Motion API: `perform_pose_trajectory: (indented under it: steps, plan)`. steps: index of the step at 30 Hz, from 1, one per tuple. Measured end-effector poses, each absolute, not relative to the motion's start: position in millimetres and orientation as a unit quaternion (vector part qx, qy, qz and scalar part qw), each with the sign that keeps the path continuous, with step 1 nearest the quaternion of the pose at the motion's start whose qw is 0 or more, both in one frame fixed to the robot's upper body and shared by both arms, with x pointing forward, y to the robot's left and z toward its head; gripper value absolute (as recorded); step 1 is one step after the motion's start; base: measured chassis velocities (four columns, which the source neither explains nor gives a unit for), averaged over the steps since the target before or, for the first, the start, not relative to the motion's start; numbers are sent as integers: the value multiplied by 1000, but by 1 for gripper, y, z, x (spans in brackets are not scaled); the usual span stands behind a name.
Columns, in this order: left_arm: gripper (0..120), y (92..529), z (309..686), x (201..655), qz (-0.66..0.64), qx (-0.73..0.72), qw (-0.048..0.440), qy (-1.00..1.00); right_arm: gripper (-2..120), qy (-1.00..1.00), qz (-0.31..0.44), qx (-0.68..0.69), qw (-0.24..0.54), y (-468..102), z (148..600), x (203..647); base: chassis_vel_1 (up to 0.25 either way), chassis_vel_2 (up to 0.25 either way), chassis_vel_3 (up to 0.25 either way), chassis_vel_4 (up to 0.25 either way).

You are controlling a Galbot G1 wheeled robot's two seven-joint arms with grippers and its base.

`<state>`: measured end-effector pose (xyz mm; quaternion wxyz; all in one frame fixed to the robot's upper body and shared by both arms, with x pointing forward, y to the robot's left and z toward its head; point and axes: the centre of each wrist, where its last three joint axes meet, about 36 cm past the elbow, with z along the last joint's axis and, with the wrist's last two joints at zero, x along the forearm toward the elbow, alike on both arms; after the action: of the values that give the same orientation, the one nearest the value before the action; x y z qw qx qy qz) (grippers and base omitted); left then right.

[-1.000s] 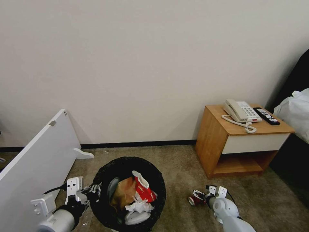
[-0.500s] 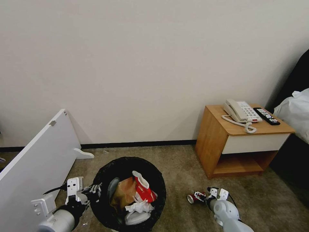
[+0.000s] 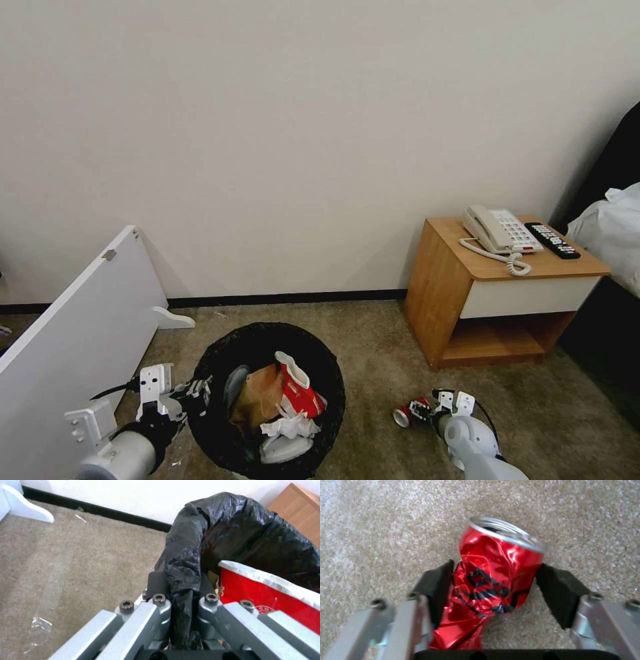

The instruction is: Pick up the trash bin, then pick up the garbage from the floor and place it into the trash bin.

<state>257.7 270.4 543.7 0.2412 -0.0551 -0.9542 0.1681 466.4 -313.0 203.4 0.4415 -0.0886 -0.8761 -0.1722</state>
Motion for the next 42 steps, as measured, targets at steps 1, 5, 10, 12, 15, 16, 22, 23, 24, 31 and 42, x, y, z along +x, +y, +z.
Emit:
perform_pose_trajectory:
  steps: [1, 5, 10, 12, 15, 16, 22, 23, 24, 31, 42]
  plan:
    - [4, 270, 544, 258, 168, -55, 241, -954, 57, -876, -172, -89, 442, -313, 203, 466, 0, 0, 0, 0]
    - [4, 270, 544, 258, 169, -56, 240, -954, 42, -876, -171, -86, 442, -312, 204, 468, 0, 0, 0, 0]
    - [4, 270, 545, 259, 168, -56, 240, -955, 20, -877, -170, -82, 442, -311, 205, 469, 0, 0, 0, 0]
    - [4, 270, 545, 259, 168, -56, 240, -955, 19, -877, -169, -81, 442, -311, 205, 469, 0, 0, 0, 0]
    - [4, 270, 545, 259, 168, -56, 239, -955, 16, -877, -168, -81, 442, -312, 205, 470, 0, 0, 0, 0]
    - [4, 270, 545, 259, 168, -56, 238, -955, 16, -878, -166, -81, 441, -313, 206, 470, 0, 0, 0, 0]
    - [4, 270, 545, 259, 169, -55, 238, -955, 16, -880, -162, -81, 439, -316, 210, 469, 0, 0, 0, 0]
    - [4, 270, 545, 259, 169, -55, 238, -955, 16, -880, -162, -81, 439, -316, 210, 469, 0, 0, 0, 0]
    - [4, 270, 545, 259, 169, -55, 238, -955, 16, -881, -161, -80, 437, -319, 212, 468, 0, 0, 0, 0]
    - [4, 271, 545, 259, 172, -55, 242, -953, 16, -906, -139, -66, 395, -353, 258, 462, 0, 0, 0, 0]
    - [4, 270, 545, 259, 176, -57, 259, -948, 16, -976, -68, 41, 201, -386, 356, 443, 0, 0, 0, 0]
